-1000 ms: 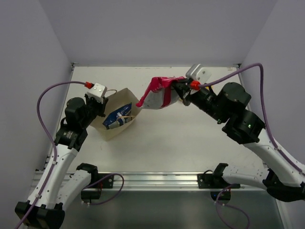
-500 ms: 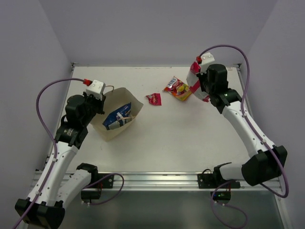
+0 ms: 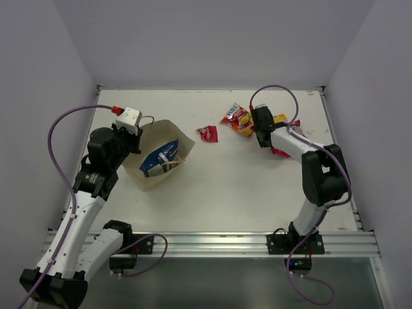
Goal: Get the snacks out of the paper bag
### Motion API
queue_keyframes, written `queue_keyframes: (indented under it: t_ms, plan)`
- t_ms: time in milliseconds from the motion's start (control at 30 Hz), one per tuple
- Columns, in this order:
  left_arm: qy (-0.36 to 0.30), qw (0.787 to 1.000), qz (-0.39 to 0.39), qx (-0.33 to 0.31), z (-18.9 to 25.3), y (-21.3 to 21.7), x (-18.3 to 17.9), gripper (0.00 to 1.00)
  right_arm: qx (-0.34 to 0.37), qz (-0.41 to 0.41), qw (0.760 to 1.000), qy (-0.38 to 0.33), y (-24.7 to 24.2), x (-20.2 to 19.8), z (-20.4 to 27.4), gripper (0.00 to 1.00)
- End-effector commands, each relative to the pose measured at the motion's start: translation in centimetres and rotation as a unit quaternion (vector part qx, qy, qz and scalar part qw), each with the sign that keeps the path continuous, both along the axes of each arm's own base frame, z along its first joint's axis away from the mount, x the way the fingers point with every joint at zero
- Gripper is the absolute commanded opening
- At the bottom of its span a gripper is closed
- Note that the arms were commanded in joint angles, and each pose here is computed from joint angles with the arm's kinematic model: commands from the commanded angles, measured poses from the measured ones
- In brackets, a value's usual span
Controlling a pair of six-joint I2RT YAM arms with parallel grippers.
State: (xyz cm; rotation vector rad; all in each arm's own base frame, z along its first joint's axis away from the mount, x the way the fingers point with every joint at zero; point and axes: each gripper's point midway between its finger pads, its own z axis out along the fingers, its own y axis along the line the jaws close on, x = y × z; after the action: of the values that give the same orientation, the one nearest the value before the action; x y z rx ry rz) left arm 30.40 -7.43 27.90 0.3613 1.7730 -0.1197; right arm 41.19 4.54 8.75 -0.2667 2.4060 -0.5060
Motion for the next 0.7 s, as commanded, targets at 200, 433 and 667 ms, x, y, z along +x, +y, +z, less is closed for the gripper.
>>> queue_keyframes:
  t_ms: [200, 433, 667]
  plan:
    - [-0.032, 0.999, -0.012, -0.017, 3.2, -0.7, 0.2, 0.00, 0.193, 0.080, 0.975, 0.080, 8.7, -5.3, 0.7, 0.47]
    - [-0.030, 0.999, -0.034, -0.010, 3.0, -1.2, -0.2, 0.00, 0.261, 0.246, 0.933, -0.031, 14.7, -7.7, 14.2, 0.63]
    - [-0.039, 0.997, -0.072, -0.008, 3.4, -2.3, -0.9, 0.00, 0.234, 0.501, 0.826, -0.112, 25.0, -13.5, 22.6, 0.64]
